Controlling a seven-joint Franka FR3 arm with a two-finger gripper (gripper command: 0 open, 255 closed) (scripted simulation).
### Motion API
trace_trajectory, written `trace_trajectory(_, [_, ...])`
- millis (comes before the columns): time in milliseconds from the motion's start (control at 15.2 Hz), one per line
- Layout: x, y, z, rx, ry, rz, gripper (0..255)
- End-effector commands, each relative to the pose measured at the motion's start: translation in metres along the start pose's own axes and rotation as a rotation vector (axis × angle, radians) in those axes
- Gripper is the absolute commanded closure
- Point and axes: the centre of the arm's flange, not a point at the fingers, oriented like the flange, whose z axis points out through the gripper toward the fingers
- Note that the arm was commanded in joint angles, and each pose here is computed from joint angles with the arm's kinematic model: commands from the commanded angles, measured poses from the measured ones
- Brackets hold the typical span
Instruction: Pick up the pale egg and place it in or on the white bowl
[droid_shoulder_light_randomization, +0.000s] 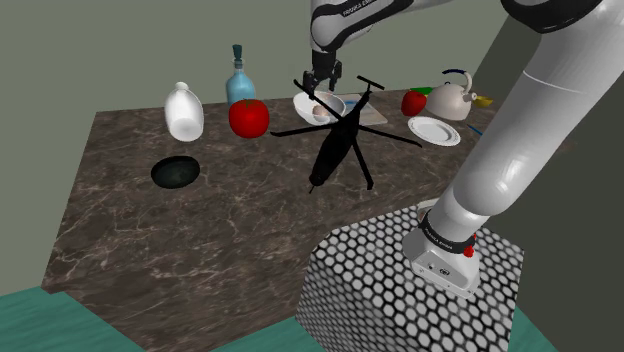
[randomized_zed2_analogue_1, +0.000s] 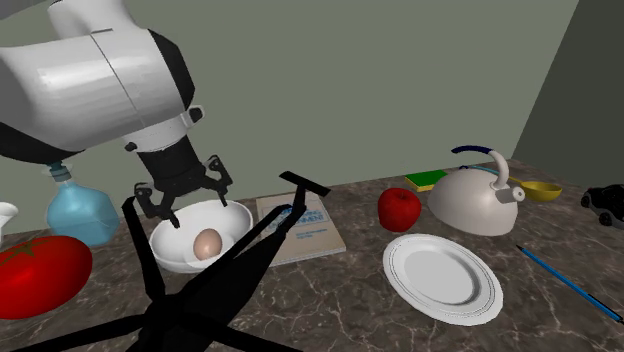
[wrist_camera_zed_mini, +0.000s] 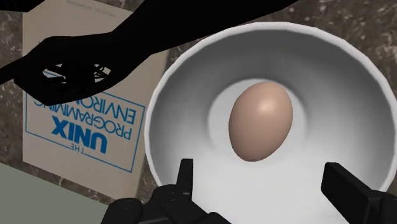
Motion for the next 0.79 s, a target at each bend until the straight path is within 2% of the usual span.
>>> trace_trajectory(0, [0.001, -0.002, -0.015, 0.002, 0.005, -0.003, 0])
trace_trajectory(198, [0.001, -0.002, -0.052, 0.002, 0.005, -0.003, 0])
trace_trajectory(726, [0.001, -0.002, -0.052, 0.002, 0.005, -0.003, 0])
